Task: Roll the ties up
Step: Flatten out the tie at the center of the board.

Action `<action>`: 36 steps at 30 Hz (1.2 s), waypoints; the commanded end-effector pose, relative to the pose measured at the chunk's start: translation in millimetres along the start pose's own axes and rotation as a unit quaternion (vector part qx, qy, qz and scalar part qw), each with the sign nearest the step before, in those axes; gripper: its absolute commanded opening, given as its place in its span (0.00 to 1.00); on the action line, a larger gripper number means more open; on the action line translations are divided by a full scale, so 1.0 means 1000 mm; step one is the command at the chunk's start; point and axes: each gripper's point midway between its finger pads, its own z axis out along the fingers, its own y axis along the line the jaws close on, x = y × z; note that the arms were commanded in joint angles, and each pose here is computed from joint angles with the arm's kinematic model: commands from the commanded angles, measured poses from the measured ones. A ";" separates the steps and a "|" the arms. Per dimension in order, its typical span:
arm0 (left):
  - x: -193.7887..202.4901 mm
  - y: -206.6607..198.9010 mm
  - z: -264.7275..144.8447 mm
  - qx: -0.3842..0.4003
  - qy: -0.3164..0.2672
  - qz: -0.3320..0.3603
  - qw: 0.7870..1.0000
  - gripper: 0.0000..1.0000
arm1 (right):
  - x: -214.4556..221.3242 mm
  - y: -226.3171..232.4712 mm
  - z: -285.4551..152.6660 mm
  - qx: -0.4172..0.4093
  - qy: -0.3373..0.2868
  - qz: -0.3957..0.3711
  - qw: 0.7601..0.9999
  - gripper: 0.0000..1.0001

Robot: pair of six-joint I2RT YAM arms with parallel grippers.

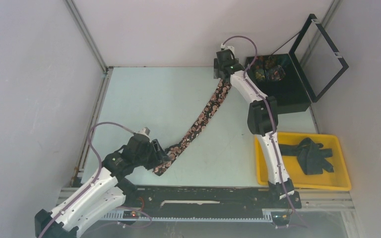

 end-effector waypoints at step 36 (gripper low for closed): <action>0.002 0.065 0.007 -0.090 -0.088 -0.151 0.981 0.54 | 0.184 0.089 -0.170 -0.213 0.299 -0.015 0.930 0.34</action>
